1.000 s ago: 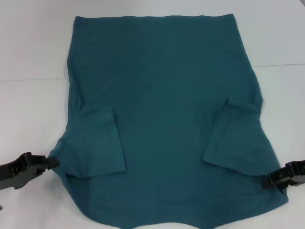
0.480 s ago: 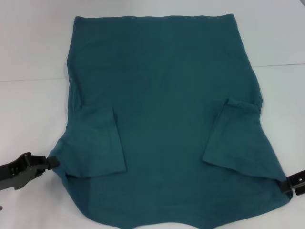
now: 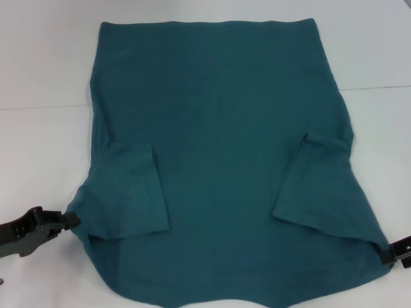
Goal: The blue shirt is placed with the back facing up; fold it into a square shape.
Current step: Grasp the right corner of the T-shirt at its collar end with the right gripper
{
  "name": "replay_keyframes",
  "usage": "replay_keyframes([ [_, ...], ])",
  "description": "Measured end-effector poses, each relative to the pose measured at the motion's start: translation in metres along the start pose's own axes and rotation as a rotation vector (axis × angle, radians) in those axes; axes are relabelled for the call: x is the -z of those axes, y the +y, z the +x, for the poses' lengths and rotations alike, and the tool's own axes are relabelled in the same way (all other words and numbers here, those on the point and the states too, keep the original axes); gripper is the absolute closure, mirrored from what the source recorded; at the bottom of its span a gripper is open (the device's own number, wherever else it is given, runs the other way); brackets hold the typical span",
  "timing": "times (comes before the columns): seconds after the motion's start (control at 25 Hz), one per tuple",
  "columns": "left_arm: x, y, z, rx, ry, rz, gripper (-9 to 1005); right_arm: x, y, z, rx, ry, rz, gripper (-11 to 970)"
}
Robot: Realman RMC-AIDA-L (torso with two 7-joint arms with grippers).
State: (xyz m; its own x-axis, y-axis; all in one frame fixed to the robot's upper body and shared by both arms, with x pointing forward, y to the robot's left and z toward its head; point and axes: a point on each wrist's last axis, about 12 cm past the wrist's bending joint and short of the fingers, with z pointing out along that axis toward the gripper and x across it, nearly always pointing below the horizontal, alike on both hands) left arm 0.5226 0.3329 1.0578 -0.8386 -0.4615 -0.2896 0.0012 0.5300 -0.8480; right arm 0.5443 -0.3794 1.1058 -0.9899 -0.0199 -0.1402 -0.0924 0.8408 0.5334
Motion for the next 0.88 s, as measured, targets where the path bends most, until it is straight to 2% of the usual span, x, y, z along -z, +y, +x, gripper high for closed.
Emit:
replay_keyframes([
  [0.64,0.000,0.000,0.000,0.000,-0.003,-0.002,995,-0.013,0.009,-0.007,0.026,0.017,0.021,305],
  [0.88,0.000,0.000,0.000,0.000,-0.004,-0.001,995,-0.024,0.019,-0.013,0.051,0.021,0.015,305],
])
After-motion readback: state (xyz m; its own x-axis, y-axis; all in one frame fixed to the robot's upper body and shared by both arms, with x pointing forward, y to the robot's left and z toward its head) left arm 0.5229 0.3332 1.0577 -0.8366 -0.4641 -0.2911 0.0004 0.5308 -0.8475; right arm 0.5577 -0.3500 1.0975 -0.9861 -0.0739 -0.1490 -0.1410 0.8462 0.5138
